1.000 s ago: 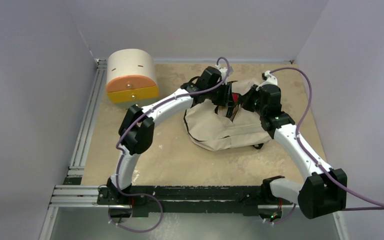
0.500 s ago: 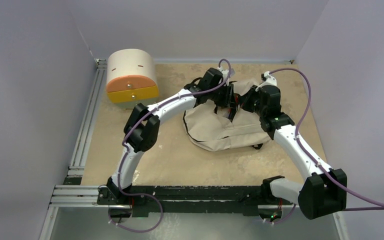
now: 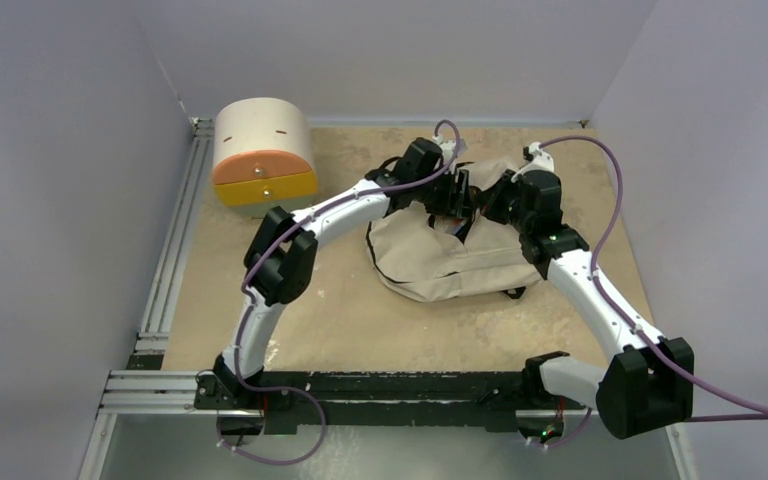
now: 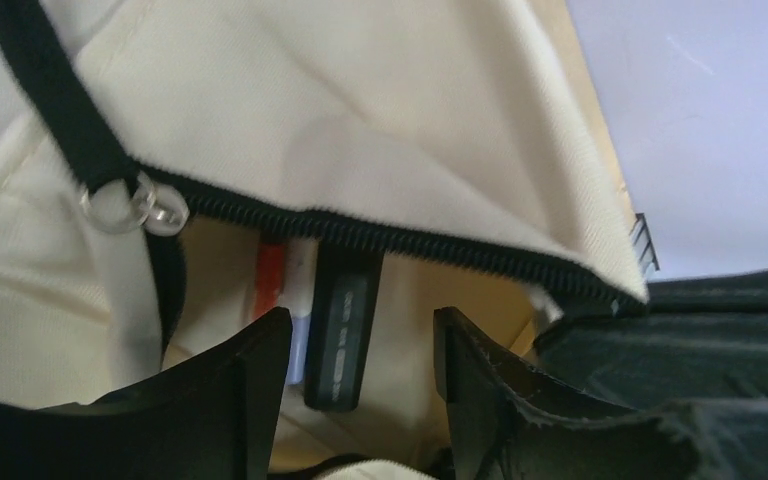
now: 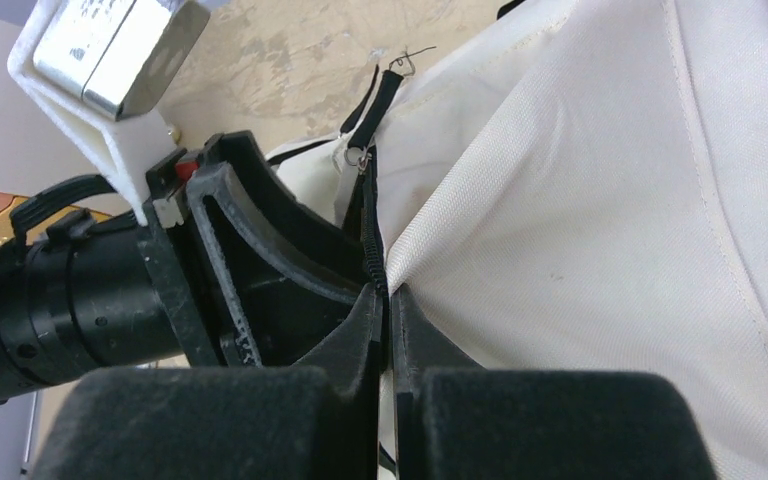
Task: Pack the student bag
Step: Place the stationery in the student bag, then pick up the stationery from the center of the board.
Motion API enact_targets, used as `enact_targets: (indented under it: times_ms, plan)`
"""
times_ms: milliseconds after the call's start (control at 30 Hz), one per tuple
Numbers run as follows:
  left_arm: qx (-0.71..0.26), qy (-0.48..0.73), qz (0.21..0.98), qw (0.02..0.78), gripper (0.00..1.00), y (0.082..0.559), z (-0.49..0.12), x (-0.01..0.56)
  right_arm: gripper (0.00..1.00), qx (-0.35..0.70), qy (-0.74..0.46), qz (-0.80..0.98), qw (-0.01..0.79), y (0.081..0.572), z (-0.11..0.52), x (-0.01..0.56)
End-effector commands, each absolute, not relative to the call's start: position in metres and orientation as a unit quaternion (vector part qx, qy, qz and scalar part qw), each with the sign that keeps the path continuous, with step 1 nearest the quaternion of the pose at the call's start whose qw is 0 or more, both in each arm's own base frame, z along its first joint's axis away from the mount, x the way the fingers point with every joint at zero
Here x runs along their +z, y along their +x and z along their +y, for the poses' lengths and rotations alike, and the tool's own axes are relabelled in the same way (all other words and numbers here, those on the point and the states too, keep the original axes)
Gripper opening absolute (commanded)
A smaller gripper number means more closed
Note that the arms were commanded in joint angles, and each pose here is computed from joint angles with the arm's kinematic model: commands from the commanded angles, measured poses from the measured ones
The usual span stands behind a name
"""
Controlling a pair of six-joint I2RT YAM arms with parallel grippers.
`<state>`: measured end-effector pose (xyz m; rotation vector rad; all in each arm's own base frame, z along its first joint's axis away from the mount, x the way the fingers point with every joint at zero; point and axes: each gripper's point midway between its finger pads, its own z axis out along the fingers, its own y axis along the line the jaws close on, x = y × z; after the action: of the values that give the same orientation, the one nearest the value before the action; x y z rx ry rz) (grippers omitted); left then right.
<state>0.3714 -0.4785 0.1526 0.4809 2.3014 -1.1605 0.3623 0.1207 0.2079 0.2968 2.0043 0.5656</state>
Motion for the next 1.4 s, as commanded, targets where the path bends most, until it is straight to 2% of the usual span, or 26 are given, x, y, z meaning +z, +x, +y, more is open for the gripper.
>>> enact_targets:
  times_ms: [0,233,433,533,733,933,1033,1367]
  plan:
    - [-0.419,0.197,0.821,0.335,0.54,0.371,-0.452,0.226,0.00,0.278,0.112,0.770,0.564,0.373,0.131,0.264]
    - [-0.308,0.173,0.849,0.393,0.54,0.343,-0.356,0.237,0.00,0.257,0.122,0.771,0.570,0.376,0.123,0.264]
    - [-0.187,0.100,0.916,0.339,0.54,0.289,-0.253,0.184,0.00,0.243,0.129,0.775,0.568,0.378,0.118,0.256]
    - [-0.161,0.072,0.931,0.320,0.58,0.266,-0.215,0.161,0.00,0.241,0.130,0.779,0.564,0.379,0.118,0.249]
    - [-0.064,0.004,0.946,0.316,0.59,0.269,-0.143,0.135,0.00,0.248,0.120,0.785,0.556,0.379,0.123,0.241]
    - [0.014,-0.041,0.954,0.296,0.59,0.267,-0.103,0.096,0.00,0.248,0.114,0.787,0.553,0.378,0.124,0.238]
    - [-0.017,-0.061,0.951,0.304,0.59,0.277,-0.101,0.084,0.00,0.248,0.110,0.787,0.554,0.380,0.125,0.238]
    - [-0.016,-0.107,0.952,0.287,0.59,0.302,-0.087,0.059,0.00,0.254,0.093,0.795,0.542,0.375,0.130,0.237]
